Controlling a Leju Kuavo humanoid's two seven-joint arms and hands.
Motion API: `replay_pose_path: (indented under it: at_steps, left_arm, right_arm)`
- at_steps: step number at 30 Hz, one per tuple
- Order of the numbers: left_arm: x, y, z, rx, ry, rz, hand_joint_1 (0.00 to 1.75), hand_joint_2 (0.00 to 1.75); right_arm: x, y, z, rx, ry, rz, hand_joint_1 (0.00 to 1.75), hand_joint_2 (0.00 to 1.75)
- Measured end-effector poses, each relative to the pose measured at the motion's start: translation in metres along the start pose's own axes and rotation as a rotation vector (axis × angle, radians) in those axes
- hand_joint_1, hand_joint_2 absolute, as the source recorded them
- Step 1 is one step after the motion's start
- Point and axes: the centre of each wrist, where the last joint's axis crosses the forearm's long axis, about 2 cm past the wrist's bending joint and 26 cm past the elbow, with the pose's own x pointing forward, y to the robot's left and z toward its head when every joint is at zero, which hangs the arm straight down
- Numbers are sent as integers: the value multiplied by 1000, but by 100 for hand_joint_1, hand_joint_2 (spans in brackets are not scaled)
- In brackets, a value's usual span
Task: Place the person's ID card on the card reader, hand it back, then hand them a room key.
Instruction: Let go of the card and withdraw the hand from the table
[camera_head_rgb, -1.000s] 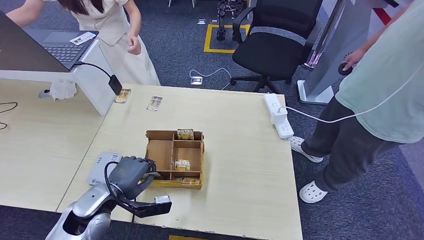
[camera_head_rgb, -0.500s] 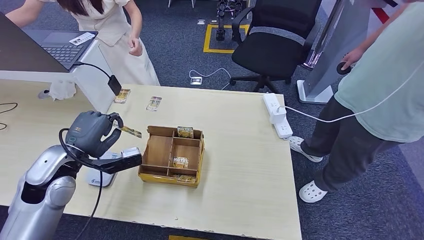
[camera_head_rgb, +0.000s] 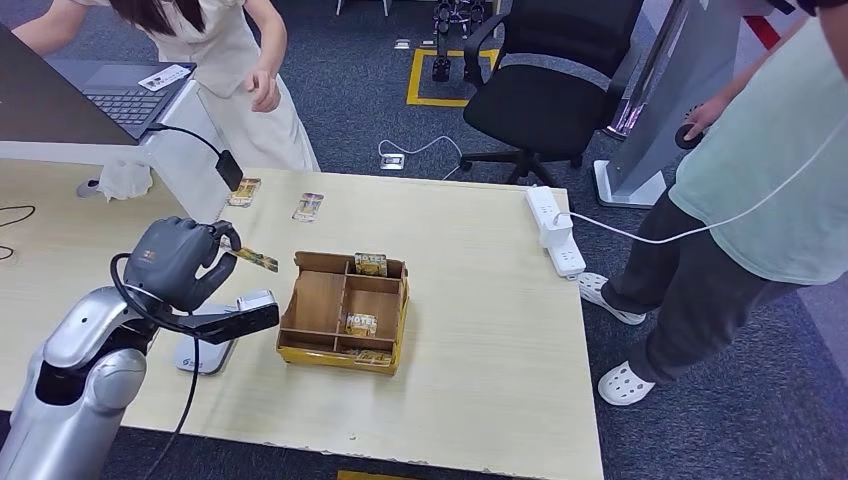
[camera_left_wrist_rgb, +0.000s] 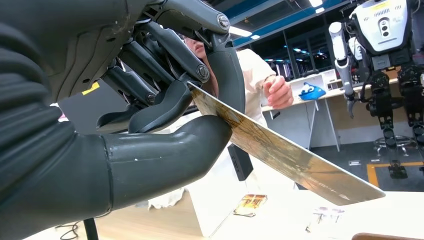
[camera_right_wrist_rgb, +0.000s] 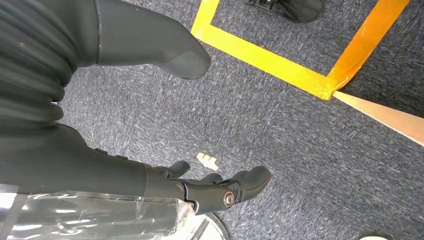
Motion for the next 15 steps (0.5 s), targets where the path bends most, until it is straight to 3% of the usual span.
replay_pose_path:
  at_steps: [2, 5, 7, 9, 12, 15]
  left_arm:
    - [-1, 1, 0, 2, 1, -1, 174, 175]
    - [-2, 2, 0, 3, 3, -3, 158, 175]
    - [-2, 2, 0, 14, 13, -10, 163, 175]
    - [1, 4, -3, 50, 56, -36, 175, 175]
    - [9, 9, -13, 133, 160, -81, 166, 175]
    - [13, 17, -26, 190, 228, -95, 172, 175]
  right_arm:
    - [0, 0, 0, 0, -1, -1, 0, 175]
    - [0, 0, 0, 0, -1, -2, 0, 175]
    - [0, 0, 0, 0, 0, -1, 0, 175]
    - [0, 0, 0, 2, 1, 2, 0, 175]
    - [4, -1, -1, 3, -4, 4, 0, 175]
    - [9, -1, -1, 8, -6, 13, 0, 175]
